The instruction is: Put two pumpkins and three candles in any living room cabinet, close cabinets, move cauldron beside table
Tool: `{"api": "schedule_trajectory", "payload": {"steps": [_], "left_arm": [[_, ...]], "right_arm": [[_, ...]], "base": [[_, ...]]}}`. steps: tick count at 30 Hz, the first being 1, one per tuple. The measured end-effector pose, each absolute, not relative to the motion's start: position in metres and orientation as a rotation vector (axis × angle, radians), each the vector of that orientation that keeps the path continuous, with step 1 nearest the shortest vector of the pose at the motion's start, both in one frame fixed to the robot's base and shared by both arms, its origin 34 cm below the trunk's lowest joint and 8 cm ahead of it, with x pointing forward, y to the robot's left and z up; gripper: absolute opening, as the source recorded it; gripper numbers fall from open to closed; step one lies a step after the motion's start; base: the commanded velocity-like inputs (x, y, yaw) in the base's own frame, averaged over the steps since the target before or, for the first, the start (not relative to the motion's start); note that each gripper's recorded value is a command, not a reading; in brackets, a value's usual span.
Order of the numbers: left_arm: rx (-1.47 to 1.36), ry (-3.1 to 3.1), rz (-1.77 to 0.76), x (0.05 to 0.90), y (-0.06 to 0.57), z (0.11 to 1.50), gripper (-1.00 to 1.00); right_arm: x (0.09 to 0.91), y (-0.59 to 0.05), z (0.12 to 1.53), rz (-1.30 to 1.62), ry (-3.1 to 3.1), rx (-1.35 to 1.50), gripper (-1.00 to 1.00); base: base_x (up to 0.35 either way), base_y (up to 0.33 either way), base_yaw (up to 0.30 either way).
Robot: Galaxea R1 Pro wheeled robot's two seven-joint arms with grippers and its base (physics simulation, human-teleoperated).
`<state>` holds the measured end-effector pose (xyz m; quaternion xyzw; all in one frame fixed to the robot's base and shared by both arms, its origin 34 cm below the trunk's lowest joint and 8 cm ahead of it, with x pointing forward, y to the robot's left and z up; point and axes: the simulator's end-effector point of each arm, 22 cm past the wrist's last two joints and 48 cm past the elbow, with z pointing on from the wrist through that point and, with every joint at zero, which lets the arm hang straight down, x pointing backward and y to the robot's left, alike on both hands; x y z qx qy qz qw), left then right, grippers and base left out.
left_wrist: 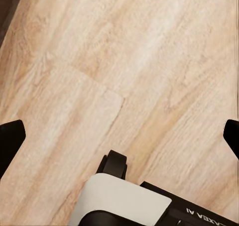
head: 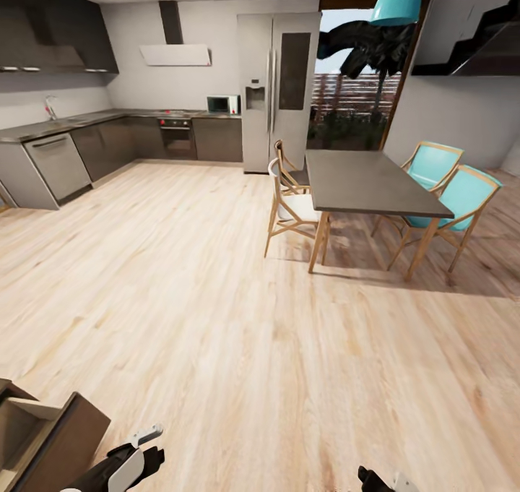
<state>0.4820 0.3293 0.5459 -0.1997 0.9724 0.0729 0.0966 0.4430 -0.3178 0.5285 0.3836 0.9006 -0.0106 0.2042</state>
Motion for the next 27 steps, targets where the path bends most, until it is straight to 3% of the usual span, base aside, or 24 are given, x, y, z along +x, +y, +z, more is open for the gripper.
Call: {"api": "schedule_trajectory", "payload": {"steps": [27], "left_arm": [[-0.588, 2.862, 0.210, 0.4887, 0.3294, 0.5527, 1.00]], "right_arm": [[0.4501, -0.3178, 0.5346, -0.019, 2.494, 1.065, 1.00]], "base": [[0.000, 0.000, -0.278]]}}
